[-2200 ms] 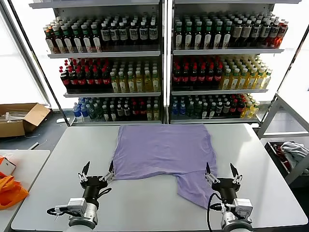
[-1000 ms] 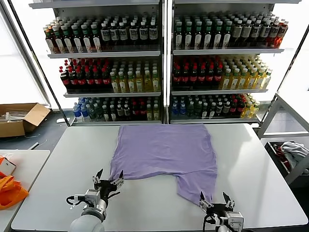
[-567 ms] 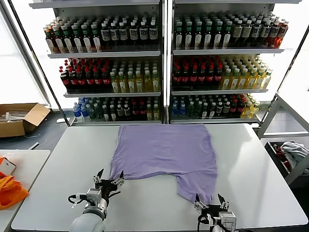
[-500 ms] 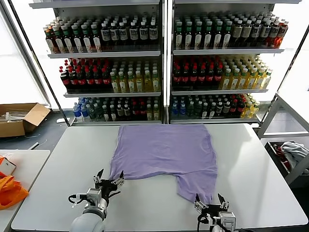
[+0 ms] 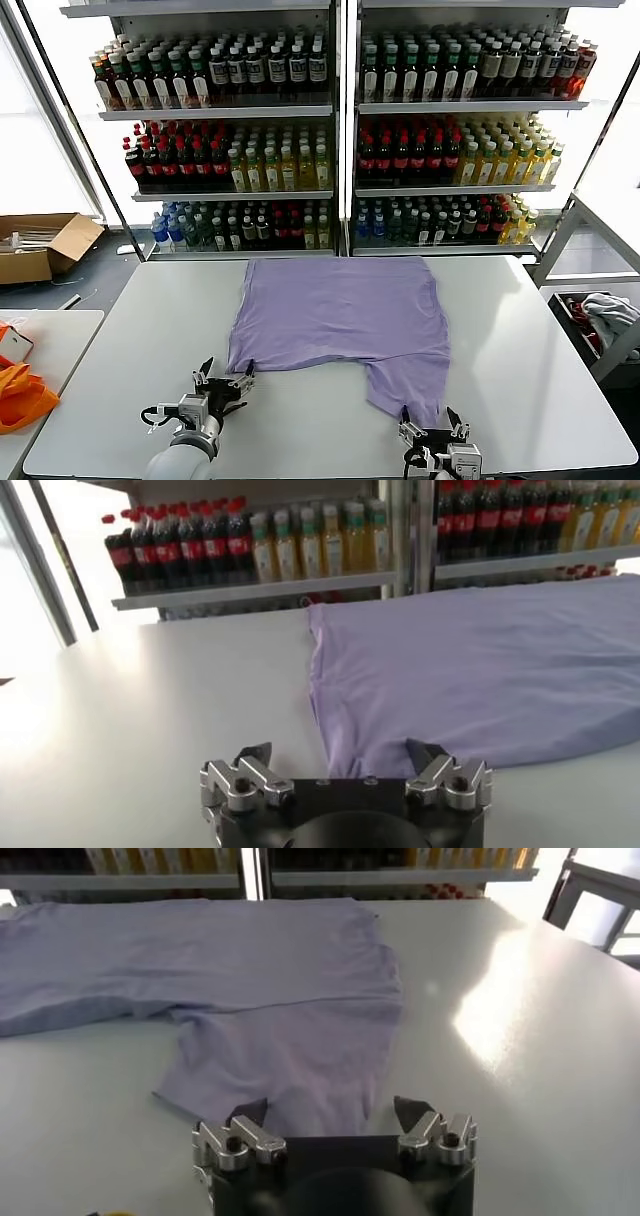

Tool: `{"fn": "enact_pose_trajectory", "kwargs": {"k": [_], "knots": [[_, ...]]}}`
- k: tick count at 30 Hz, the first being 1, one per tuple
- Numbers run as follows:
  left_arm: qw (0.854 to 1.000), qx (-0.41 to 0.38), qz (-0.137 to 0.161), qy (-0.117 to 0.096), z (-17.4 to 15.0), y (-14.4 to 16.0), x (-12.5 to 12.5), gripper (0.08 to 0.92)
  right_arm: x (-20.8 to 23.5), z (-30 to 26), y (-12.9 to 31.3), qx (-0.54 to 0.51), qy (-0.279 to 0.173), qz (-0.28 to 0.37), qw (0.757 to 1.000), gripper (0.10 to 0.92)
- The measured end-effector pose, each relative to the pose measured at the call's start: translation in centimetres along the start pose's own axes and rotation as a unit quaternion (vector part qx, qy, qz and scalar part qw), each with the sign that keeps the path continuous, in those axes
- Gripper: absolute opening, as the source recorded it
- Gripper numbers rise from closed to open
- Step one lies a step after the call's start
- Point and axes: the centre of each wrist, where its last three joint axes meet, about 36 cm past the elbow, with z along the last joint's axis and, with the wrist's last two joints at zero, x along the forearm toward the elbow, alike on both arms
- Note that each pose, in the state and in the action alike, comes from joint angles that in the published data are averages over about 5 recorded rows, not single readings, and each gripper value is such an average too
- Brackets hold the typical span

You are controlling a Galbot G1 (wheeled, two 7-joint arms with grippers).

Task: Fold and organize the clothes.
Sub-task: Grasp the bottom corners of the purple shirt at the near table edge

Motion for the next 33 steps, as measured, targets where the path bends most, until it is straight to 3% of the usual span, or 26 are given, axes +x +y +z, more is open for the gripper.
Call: {"fn": "enact_pose_trajectory", "kwargs": {"k": [10,19,25,33], "knots": [[1.000,0.002,0.010,0.009,0.7,-0.9,0.6,0.499,0.0,0.8,-0.3,-0.004,-0.004,0.000,1.000,0.387],[1.000,0.007,0.013,0.013,1.0,-1.5,0.8,0.239,0.3,0.8,-0.5,0.001,-0.033,-0.005,0.999,0.140],[1.000,0.006,0.009,0.009,0.8,-1.6,0.7,0.096,0.3,0.5,-0.5,0.005,-0.064,-0.008,0.998,0.116],[1.000,0.017,-0.001,-0.020,-0.1,-1.5,1.0,0.084,-0.3,-0.8,-0.6,0.003,-0.129,-0.009,0.992,0.116]]}}
